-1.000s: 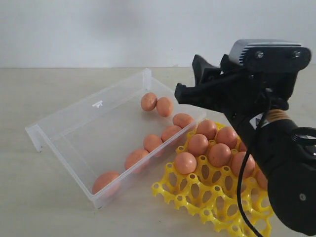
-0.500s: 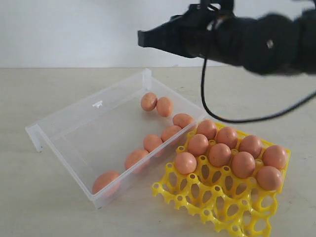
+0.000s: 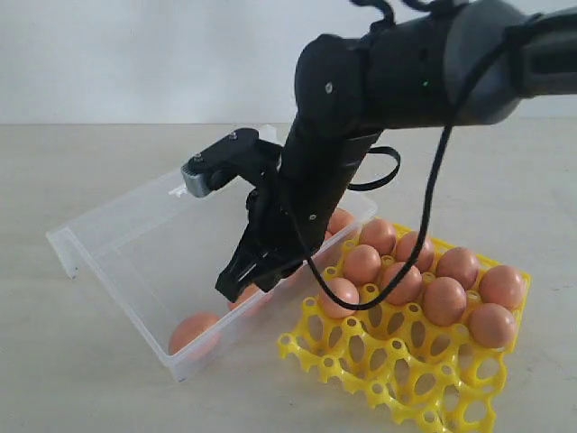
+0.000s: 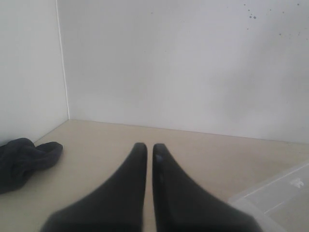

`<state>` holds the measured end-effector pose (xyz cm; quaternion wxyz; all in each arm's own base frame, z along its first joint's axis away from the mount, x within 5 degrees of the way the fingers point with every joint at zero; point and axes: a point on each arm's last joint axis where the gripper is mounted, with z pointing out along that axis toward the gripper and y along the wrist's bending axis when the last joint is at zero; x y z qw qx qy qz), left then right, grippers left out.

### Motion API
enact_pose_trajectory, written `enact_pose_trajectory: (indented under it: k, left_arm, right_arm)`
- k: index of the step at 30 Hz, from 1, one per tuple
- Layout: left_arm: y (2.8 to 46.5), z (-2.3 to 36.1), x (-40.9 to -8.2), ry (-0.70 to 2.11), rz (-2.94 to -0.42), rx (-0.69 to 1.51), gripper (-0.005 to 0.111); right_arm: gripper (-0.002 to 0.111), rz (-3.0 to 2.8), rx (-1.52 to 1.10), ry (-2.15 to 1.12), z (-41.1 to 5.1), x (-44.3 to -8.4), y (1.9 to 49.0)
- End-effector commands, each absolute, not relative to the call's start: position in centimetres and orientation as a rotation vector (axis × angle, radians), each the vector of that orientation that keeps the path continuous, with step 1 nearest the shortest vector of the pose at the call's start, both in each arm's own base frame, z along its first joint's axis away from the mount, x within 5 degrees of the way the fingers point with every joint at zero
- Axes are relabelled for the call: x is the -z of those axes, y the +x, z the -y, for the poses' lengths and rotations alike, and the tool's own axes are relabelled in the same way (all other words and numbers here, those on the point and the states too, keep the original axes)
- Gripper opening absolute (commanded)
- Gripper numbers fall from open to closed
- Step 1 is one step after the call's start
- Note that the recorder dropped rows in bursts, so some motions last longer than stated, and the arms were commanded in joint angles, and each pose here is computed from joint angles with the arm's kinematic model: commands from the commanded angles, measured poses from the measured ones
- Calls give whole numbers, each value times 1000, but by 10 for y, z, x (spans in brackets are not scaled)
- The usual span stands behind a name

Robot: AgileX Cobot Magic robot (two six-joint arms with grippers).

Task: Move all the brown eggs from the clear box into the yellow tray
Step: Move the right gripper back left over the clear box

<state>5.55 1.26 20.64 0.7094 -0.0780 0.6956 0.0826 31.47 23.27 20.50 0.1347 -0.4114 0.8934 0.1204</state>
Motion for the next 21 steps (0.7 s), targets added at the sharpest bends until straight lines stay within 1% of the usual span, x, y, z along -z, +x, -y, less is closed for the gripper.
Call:
enact_pose_trajectory:
  k: [1, 8, 9, 11, 12, 15, 16, 17, 21]
  left_arm:
    - [55, -12, -208, -170, -1530, -186, 4]
    - [55, -12, -208, -170, -1530, -186, 4]
    - [55, -12, -208, -170, -1530, -186, 4]
    - [55, -12, -208, -170, -1530, -186, 4]
    - [55, -12, -208, -170, -1530, -186, 4]
    - [55, -12, -208, -170, -1530, -186, 4]
    - [55, -12, -208, -170, -1530, -186, 4]
    - [55, -12, -208, -170, -1530, -186, 4]
    - [55, -13, -209, -170, -1528, -187, 4]
  right_arm:
    - [0, -2532, -327, -1180, -244, -196, 337]
    - [0, -2260, -443, -856, -263, -224, 366]
    - [2, -2242, -459, -817, -264, -226, 368]
    - [11, -2226, -477, -777, -265, -228, 369]
    - [20, -2219, -478, -767, -265, -228, 370]
    - [49, -2175, -460, -730, -266, -226, 376]
    - [55, -2153, -449, -709, -267, -223, 380]
    - [57, -2145, -456, -672, -267, -222, 382]
    - [57, -2167, -517, -519, -270, -213, 388]
